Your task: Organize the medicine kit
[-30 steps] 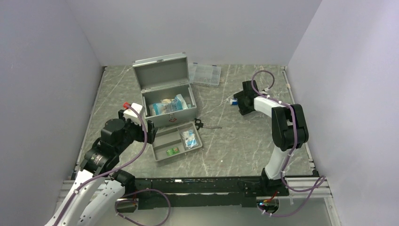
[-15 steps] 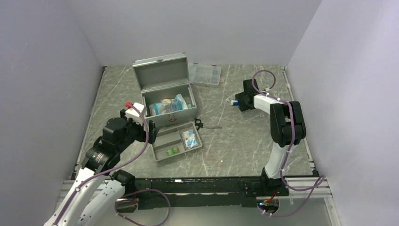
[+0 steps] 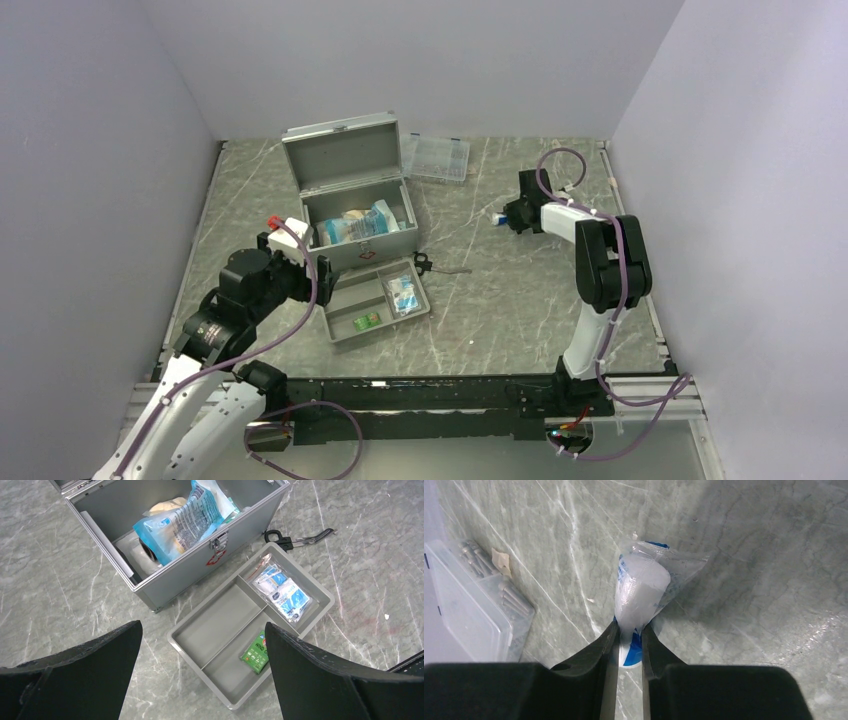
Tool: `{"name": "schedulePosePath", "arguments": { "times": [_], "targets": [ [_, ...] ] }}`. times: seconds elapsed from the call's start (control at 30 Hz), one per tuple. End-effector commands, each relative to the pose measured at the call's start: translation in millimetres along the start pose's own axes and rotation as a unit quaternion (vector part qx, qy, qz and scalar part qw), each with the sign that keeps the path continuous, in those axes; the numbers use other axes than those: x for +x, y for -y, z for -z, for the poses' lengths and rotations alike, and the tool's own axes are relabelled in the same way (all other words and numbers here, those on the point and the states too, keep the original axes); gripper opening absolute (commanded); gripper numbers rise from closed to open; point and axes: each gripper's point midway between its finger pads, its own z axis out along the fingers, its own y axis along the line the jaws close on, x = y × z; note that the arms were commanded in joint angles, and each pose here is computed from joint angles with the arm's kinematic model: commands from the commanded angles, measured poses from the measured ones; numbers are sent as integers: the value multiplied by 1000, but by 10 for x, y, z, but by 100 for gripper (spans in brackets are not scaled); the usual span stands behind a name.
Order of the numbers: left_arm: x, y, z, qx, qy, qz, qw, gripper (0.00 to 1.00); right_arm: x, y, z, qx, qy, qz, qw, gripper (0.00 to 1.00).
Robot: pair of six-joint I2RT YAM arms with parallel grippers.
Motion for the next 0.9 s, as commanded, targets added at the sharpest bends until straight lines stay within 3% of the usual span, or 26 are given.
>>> {"name": "schedulePosePath", "arguments": {
  "times": [0.0,0.27,0.53,0.87],
  "targets": [
    [-81,25,14,7,11,0,1000,99,-38,-23,158,-20,0,37,999,7],
    [-83,34,15,10,10,-1,1000,99,-44,-156,562,-68,-5,163,984,3],
    [-85,14,37,4,12,-1,1000,100,-21,-257,998,-122,7,281,952,5],
    [-125,-85,104,-25,24,2,999,99,370,-587,1573,-245,28,425,871,7]
  ]
}}
